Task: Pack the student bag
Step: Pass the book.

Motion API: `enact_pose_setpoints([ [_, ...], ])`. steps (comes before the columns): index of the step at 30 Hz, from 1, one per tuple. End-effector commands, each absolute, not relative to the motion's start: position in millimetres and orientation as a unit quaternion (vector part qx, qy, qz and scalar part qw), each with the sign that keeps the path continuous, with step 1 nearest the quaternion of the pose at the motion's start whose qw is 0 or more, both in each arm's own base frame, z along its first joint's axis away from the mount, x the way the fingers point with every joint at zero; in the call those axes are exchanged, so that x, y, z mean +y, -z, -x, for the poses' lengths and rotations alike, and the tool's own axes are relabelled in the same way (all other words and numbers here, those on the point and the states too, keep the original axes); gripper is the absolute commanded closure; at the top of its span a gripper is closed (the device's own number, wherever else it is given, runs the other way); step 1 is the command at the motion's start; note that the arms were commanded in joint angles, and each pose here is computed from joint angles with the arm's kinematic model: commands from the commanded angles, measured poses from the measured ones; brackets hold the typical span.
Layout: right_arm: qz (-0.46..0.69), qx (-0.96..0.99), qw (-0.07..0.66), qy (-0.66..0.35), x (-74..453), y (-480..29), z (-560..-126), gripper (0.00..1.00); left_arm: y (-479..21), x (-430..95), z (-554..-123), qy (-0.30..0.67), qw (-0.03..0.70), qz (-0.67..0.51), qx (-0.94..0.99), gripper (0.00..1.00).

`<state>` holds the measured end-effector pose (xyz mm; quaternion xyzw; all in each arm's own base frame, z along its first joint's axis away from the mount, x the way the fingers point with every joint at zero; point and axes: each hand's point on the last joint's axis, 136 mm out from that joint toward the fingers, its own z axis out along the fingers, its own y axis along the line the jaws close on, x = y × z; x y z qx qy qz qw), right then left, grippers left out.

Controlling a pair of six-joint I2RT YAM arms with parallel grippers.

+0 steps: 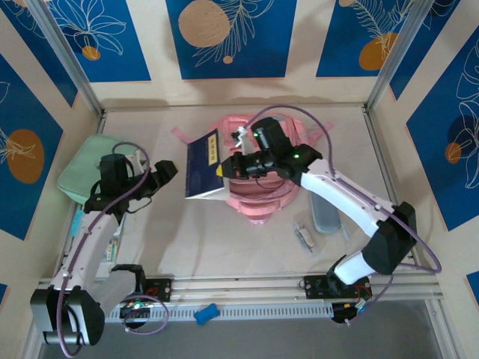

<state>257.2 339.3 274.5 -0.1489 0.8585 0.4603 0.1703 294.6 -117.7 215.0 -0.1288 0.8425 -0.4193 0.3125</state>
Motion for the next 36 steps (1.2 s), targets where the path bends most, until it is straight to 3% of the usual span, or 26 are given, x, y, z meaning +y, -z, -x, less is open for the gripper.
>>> enact_pose_setpoints([
  [1,0.186,0.823,0.192,-0.502,329.1,-298.1,-248.0,1.0,-249.9,-148.8,-291.9,0.484,0.323,0.076,0.81,0.15],
  [10,0.179,0.789,0.204,-0.551,297.5,-304.9,-235.7,1.0,-251.3,-203.2,-293.3,0.53,0.307,0.052,0.789,0.13],
  [16,0.177,0.78,0.203,-0.565,289.6,-301.3,-230.7,1.0,-261.8,-237.0,-290.5,0.556,0.294,0.02,0.777,0.23],
  [22,0.157,0.785,0.19,-0.568,276.6,-278.3,-234.2,1.0,-275.5,-246.8,-288.3,0.573,0.302,0.01,0.762,0.48],
  [30,0.158,0.79,0.177,-0.566,272.9,-261.0,-237.1,1.0,-277.9,-262.0,-287.3,0.58,0.293,-0.001,0.76,0.6],
  [36,0.151,0.802,0.164,-0.554,270.6,-243.7,-238.7,1.0,-270.0,-260.6,-290.6,0.56,0.295,0.007,0.774,0.85],
])
